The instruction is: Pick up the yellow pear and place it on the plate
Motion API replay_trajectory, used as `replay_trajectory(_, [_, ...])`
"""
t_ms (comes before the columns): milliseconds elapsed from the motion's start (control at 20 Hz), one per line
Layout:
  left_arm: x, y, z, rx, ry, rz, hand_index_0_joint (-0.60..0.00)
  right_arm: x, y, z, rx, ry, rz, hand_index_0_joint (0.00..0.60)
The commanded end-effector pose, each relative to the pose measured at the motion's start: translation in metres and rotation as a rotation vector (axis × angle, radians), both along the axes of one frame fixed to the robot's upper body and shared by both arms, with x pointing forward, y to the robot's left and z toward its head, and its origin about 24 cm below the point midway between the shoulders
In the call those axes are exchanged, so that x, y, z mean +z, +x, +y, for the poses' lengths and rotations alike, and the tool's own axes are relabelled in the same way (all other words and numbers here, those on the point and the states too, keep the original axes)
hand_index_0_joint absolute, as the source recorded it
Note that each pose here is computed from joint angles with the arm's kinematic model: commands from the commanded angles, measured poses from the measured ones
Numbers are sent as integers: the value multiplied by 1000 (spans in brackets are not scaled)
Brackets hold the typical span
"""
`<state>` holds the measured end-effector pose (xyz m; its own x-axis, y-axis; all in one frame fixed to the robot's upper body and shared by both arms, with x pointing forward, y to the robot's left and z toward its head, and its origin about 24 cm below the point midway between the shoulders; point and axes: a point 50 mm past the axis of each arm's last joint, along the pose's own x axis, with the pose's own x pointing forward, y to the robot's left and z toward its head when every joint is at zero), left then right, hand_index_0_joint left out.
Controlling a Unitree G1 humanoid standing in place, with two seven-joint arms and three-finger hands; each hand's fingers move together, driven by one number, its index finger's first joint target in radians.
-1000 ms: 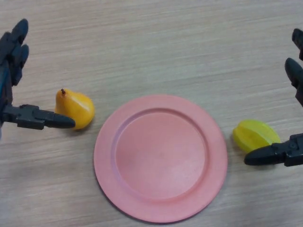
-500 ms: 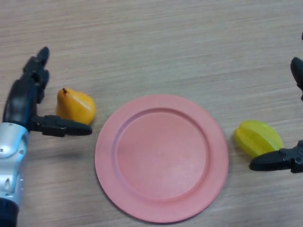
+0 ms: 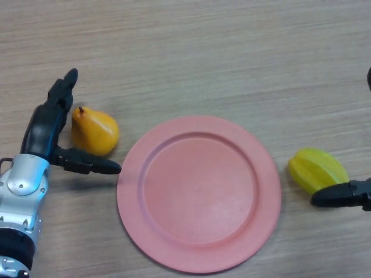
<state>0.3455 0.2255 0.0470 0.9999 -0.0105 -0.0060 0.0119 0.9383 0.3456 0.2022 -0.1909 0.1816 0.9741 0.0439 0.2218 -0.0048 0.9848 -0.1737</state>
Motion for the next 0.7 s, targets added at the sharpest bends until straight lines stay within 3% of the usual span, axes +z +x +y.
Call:
replay_trajectory(50, [48,11,11,39,24,-258,-50,29,-10,-7,-93,-87,-219,0])
replay_trajectory(200, [48,10,8,36,30,-279,-450,29,-12,-7,-107,-93,-225,0])
replay_trajectory(250, [46,9,6,21,36,-290,-549,30,-14,-6,-120,-94,-225,0])
replay_trajectory(300, [44,7,4,9,42,-294,-600,31,-16,-6,-134,-102,-234,0])
replay_trajectory(500, [41,6,11,-7,-31,-196,-600,30,-13,-1,-137,-114,-216,0])
replay_trajectory(600, [49,4,16,-9,-28,-219,-600,29,-10,3,-126,-114,-206,0])
replay_trajectory(700, [59,0,19,-23,-127,-210,-600,28,-10,3,-120,-98,-196,0])
